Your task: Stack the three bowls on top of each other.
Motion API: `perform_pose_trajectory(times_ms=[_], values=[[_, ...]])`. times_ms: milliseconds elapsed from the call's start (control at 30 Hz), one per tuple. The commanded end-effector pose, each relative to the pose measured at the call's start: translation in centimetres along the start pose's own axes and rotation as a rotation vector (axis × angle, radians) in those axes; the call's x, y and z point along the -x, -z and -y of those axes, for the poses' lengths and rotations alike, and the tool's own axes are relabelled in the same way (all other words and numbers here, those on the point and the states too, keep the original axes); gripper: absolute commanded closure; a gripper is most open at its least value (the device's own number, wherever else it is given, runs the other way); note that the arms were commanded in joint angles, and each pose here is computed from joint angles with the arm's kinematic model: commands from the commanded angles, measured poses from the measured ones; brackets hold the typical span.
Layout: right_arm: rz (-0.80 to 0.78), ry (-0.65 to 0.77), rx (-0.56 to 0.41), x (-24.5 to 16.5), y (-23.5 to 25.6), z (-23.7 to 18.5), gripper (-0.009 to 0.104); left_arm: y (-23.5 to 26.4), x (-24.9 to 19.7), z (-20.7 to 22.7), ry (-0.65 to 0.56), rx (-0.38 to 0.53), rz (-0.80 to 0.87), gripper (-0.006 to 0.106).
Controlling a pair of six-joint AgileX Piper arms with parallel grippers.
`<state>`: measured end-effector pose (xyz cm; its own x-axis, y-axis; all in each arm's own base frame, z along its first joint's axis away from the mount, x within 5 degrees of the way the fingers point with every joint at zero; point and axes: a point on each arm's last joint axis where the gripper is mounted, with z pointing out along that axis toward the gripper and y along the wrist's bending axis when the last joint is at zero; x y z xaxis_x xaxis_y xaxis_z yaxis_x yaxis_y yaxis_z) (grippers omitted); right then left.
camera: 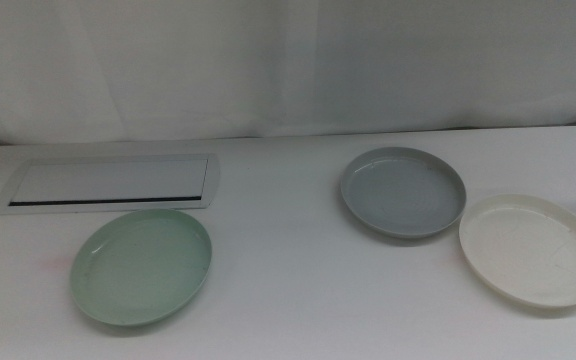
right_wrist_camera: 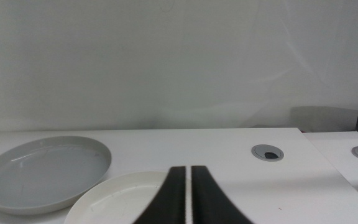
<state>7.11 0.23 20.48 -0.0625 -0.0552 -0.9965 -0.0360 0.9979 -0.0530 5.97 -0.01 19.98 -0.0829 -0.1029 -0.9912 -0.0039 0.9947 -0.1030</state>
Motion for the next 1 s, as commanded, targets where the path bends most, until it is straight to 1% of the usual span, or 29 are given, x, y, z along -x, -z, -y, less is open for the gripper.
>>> perform_pose_trajectory(times_ms=[0, 33, 67, 100, 167, 200, 233, 433, 567, 633, 800, 867, 967], values=[[0.001, -0.007, 0.005, -0.4, 0.0, -0.1, 0.082, -0.2, -1.1, -0.1, 0.016, 0.001, -0.018, 0.094], [0.001, -0.025, 0.004, -0.4, 0.0, 0.0, 0.072, -0.2, -1.1, -0.1, 0.022, 0.000, -0.011, 0.089], [0.006, -0.052, 0.003, -0.4, 0.0, 0.0, 0.058, -0.2, -1.0, -0.1, 0.036, -0.002, -0.002, 0.080], [0.008, -0.088, 0.001, -0.4, 0.0, 0.0, 0.045, -0.2, -1.0, -0.1, 0.045, -0.002, 0.001, 0.069], [0.021, -0.143, -0.004, -0.2, 0.0, 0.0, 0.009, -0.2, -1.0, -0.1, 0.047, -0.002, 0.001, 0.039], [0.028, -0.159, -0.006, -0.2, 0.0, 0.1, -0.004, -0.2, -1.0, -0.1, 0.047, -0.002, 0.001, 0.021], [0.030, -0.171, -0.007, -0.2, 0.0, 0.1, -0.008, -0.2, -1.0, -0.1, 0.047, -0.002, 0.001, 0.007], [0.033, -0.176, -0.007, -0.1, 0.0, 0.1, -0.008, -0.2, -0.9, -0.1, 0.062, -0.003, 0.003, 0.009], [0.037, -0.176, -0.008, -0.1, 0.0, 0.1, -0.008, -0.2, -0.8, -0.1, 0.122, -0.004, 0.010, 0.009], [0.045, -0.176, -0.010, 0.0, 0.0, 0.1, -0.008, -0.1, -0.3, 0.0, 0.128, -0.008, 0.027, 0.009], [0.047, -0.176, -0.010, 0.0, 0.0, 0.1, -0.008, 0.8, 3.5, 0.4, 0.152, -0.007, 0.045, 0.009], [0.047, -0.176, -0.010, 0.0, 0.0, 0.1, -0.008, 1.1, 5.0, 0.5, 0.149, 0.008, -0.014, 0.009], [0.047, -0.176, -0.010, 0.0, 0.0, 0.1, -0.008, 1.1, 7.5, 0.7, 0.114, 0.027, -0.105, 0.009]])
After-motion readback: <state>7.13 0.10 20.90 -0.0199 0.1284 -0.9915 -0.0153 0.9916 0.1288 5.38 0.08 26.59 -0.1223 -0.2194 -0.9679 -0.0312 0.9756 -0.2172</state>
